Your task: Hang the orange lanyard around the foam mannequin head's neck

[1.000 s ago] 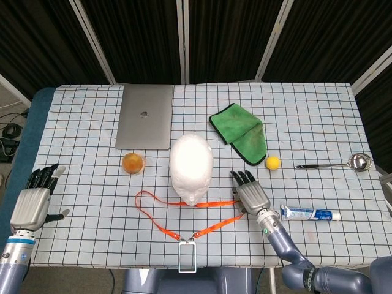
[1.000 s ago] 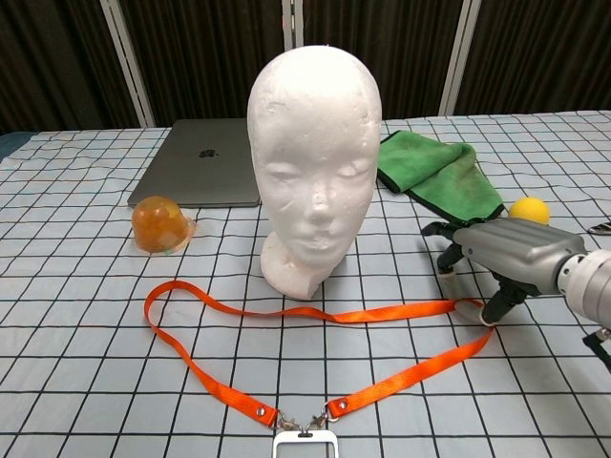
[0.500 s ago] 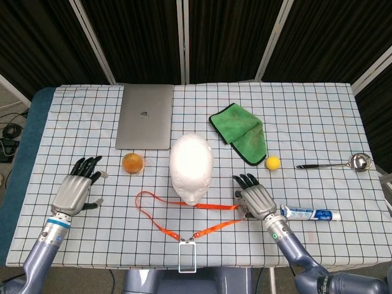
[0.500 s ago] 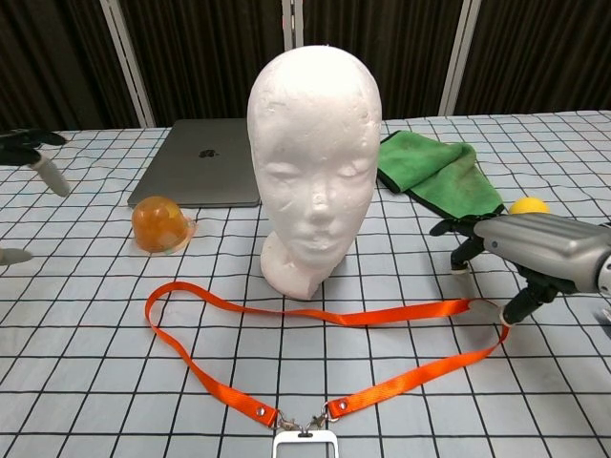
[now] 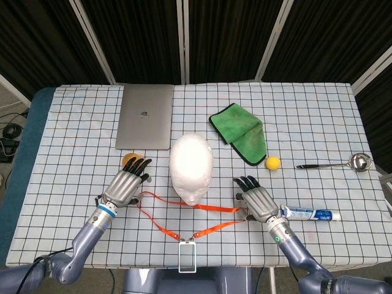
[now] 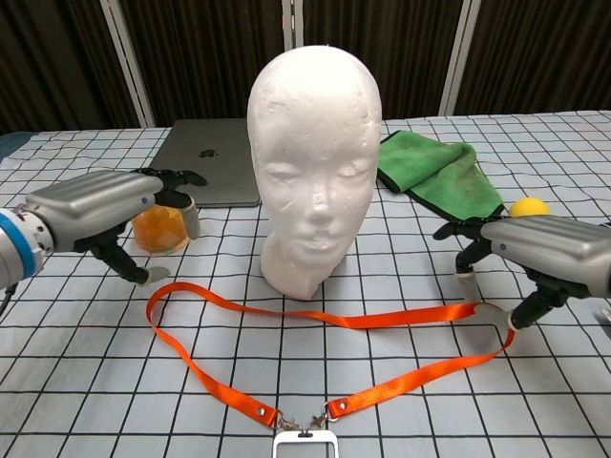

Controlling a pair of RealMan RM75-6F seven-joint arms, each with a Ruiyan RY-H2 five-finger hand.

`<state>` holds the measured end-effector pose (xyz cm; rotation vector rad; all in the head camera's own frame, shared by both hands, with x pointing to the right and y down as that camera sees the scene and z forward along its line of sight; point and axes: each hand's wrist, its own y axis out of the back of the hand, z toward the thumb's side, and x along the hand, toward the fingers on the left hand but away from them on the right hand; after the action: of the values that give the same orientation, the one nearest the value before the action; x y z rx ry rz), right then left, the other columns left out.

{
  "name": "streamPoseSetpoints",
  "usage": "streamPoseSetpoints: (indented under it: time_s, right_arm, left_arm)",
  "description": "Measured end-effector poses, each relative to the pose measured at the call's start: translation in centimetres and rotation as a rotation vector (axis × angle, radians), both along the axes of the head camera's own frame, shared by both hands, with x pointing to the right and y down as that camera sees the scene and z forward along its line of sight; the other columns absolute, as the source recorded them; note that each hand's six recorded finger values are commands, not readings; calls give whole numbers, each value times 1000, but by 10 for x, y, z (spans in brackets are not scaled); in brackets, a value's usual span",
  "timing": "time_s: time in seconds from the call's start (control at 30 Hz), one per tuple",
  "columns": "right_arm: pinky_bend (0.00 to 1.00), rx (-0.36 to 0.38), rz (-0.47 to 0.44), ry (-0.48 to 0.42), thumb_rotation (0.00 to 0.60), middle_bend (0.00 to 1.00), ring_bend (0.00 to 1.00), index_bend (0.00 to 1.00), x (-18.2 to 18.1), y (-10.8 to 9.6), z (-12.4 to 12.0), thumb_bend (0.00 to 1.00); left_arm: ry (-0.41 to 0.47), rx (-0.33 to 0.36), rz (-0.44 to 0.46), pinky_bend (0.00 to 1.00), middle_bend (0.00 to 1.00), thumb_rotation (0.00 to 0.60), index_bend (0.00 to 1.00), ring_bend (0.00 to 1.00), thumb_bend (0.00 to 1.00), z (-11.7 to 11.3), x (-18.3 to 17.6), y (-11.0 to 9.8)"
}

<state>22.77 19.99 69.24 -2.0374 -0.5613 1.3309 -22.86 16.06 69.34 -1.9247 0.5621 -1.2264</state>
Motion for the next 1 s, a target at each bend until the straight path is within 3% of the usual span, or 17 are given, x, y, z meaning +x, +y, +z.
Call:
streamPoseSetpoints:
  time_s: [0.27, 0.73, 1.0]
  right_arm:
    - [0, -13, 7, 5, 600, 78, 0, 709, 4, 1, 3, 404]
    - [0, -24, 5, 0, 600, 82, 0, 710, 5, 3, 8, 404]
    - [0, -23, 0, -3, 600, 84, 0, 711, 4, 4, 9, 404]
  left_arm:
    - [-14, -34, 3, 0, 0, 600, 454, 0, 393, 25, 15, 7]
    - [-34, -58, 12, 0, 0, 600, 496, 0, 405, 44, 21, 16]
    - [-36, -72, 6, 0, 0, 600, 615, 0, 461, 50, 22, 17]
